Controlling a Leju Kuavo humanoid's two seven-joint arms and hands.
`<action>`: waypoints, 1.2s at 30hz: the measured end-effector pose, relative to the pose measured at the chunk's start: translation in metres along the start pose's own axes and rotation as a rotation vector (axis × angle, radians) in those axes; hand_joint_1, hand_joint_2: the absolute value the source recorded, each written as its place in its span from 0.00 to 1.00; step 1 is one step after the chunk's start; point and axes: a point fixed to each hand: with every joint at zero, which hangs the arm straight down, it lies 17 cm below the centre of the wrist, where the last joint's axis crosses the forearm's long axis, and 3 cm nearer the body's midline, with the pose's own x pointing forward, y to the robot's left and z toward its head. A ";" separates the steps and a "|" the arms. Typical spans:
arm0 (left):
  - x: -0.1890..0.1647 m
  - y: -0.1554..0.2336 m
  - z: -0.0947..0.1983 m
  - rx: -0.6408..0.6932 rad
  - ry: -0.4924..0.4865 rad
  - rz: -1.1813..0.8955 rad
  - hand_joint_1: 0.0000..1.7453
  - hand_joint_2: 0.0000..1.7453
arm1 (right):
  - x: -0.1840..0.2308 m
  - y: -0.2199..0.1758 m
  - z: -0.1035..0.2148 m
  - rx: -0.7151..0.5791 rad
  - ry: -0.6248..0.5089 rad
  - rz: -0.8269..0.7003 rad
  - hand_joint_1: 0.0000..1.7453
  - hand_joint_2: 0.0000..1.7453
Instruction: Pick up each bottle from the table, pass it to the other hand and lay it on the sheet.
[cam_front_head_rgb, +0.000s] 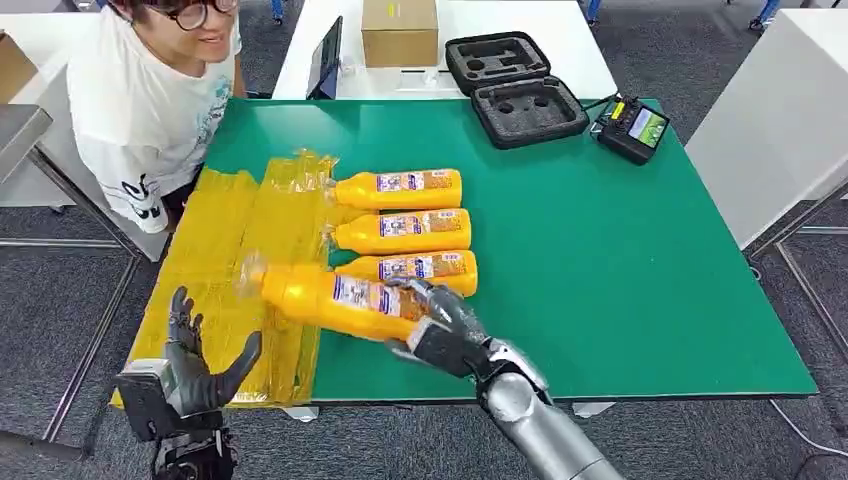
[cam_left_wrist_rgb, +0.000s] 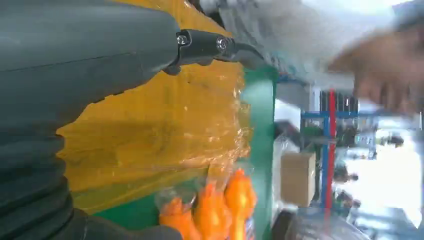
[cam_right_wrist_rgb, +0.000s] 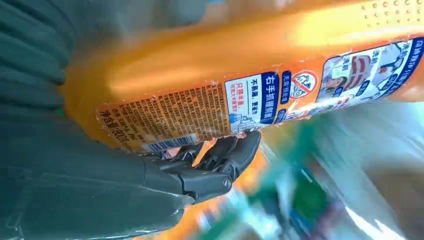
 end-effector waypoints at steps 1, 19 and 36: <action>0.000 0.005 0.000 0.018 0.003 0.011 0.00 1.00 | 0.007 -0.010 0.000 -0.052 -0.025 -0.019 1.00 1.00; 0.006 0.026 -0.001 0.091 0.049 0.189 0.00 1.00 | 0.026 -0.074 0.027 -0.393 -0.080 -0.119 1.00 1.00; 0.000 -0.156 0.060 -0.591 0.263 0.524 0.00 1.00 | 0.007 0.058 0.012 -0.058 0.004 -0.285 1.00 1.00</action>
